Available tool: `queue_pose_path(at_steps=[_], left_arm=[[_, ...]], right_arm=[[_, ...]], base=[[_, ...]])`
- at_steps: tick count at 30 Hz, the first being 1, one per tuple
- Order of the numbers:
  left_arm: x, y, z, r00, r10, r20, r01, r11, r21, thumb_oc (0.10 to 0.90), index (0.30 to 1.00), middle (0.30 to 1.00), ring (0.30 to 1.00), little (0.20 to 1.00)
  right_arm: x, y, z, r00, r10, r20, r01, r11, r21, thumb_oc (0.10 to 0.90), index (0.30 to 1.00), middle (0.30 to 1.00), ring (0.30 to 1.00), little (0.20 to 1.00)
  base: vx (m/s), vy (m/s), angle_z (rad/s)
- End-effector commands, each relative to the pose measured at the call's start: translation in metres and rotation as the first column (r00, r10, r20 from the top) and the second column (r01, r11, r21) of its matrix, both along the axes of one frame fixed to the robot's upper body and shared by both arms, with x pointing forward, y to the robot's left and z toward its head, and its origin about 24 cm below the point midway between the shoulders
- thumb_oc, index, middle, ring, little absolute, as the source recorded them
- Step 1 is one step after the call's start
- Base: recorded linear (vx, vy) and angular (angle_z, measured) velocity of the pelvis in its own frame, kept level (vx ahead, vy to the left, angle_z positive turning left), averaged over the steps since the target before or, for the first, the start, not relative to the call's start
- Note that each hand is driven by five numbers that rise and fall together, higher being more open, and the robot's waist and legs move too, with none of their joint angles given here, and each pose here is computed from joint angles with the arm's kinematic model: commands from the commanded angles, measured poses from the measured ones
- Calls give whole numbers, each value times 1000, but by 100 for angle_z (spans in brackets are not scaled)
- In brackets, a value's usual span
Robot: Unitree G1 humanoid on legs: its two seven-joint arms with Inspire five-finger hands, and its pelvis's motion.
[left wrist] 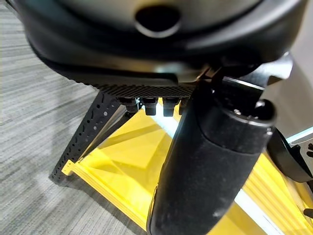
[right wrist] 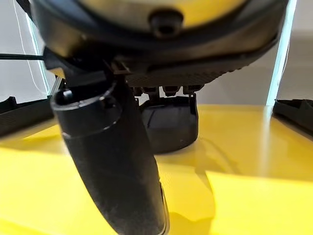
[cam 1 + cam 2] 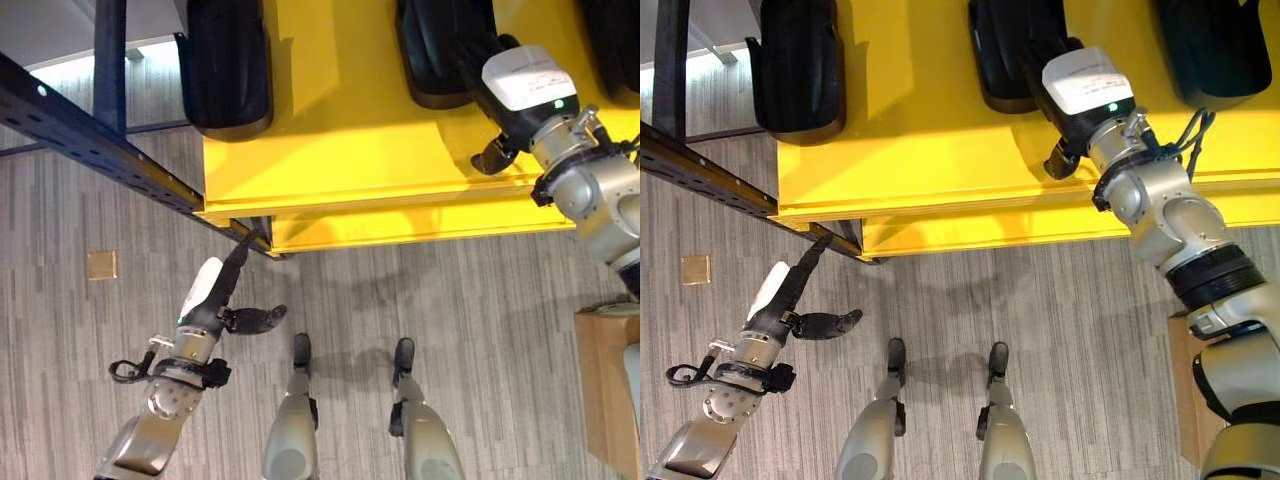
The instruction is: Move parts from the plastic box to the shelf.
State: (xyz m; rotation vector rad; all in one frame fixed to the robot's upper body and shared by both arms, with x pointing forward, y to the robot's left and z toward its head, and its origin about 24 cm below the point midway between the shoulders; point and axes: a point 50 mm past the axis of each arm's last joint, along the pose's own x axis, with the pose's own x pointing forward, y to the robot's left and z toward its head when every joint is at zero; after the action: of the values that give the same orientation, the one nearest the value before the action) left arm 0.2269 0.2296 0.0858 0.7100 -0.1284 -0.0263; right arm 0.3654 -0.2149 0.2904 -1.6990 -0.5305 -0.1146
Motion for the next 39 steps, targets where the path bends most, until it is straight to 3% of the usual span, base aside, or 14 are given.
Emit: queue_pose_path(at_steps=[1, 39], left_arm=[[-6, 0, 39, 976, -23, 215, 23, 1000, 4, 900, 1000, 1000, 1000, 1000], [-5, -3, 35, 978, -11, 210, 10, 1000, 7, 900, 1000, 1000, 1000, 1000]], right_arm=[[-7, -4, 58, 980, -33, 197, 36, 999, -13, 900, 1000, 1000, 1000, 1000], [-2, -13, -10, 1000, -26, -7, 26, 995, 96, 900, 1000, 1000, 1000, 1000]], base=[[0, 0, 0], [-5, 3, 2]])
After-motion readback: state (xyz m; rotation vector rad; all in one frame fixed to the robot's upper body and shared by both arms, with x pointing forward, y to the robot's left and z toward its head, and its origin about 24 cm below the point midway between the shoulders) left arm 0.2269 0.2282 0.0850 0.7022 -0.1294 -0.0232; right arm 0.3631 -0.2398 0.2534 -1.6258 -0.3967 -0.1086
